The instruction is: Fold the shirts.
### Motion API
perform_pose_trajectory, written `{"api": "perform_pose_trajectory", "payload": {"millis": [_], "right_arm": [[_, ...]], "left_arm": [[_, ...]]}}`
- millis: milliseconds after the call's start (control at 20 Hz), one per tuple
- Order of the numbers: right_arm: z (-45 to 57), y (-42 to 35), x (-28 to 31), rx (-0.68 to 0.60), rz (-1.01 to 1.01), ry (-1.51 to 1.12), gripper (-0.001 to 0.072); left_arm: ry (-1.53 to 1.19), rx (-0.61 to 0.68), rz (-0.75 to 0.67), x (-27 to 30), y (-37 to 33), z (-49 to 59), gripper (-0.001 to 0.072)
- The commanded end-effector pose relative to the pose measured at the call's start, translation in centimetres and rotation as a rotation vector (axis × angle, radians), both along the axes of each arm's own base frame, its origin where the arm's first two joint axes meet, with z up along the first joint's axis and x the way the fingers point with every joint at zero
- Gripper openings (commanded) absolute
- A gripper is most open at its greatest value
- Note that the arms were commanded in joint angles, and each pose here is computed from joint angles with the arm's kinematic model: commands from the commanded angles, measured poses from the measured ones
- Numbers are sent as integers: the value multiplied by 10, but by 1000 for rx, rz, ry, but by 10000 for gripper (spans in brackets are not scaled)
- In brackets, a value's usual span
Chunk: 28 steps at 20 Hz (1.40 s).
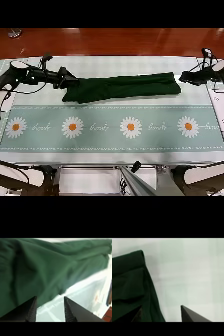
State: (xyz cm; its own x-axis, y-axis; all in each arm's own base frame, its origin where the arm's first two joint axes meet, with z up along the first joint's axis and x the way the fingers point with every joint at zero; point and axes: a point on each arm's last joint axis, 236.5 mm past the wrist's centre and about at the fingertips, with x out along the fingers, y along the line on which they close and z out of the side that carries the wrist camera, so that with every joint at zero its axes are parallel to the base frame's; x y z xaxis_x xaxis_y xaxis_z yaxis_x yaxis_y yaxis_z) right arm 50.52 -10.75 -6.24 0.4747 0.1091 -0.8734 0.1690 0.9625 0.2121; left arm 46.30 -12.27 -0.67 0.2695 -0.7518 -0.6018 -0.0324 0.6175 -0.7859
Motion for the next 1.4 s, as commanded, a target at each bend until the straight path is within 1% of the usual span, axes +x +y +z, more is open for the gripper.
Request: {"api": "perform_pose_trajectory", "payload": {"millis": [0, 50, 150, 400, 450, 500, 600, 650, 700, 750, 800, 1000, 1200, 1350], "right_arm": [[-6, 5, -8, 263, -104, 19, 572], [-9, 8, -8, 339, -132, 24, 604], [-18, 19, -9, 457, -152, 49, 604], [-29, 68, 2, 606, -111, 65, 600], [-32, 79, 2, 613, -96, 77, 580], [-34, 90, 2, 610, -74, 89, 489], [-28, 103, 6, 605, -31, 68, 47], [-16, 109, 9, 611, -2, 37, 22], [-1, 111, 13, 602, 34, -10, 22], [19, 110, 16, 588, 54, -57, 22], [41, 109, 18, 567, 65, -99, 21], [122, 116, 9, 505, 133, -224, 21], [177, 133, -14, 508, 187, -268, 21], [205, 143, -40, 487, 242, -266, 21]], "left_arm": [[-84, 8, -23, -5, -5, 39, 407], [-112, 12, -23, -6, -5, 51, 407], [-154, 18, -23, -8, -5, 70, 407], [-185, 23, -19, -9, -5, 83, 406], [-190, 26, -11, -7, -4, 83, 406], [-196, 29, 0, -5, -3, 83, 406], [-193, 28, -1, -5, -3, 83, 393], [-192, 26, -22, -9, -5, 83, 329], [-197, 25, -56, -15, -8, 84, 291], [-197, 22, -86, -21, -11, 84, 202], [-207, 22, -123, -26, -17, 85, 26], [-239, 24, -202, -35, -57, 89, 25], [-282, 26, -277, -47, -116, 90, 24], [-343, 30, -287, -51, -153, 99, 23]]}}
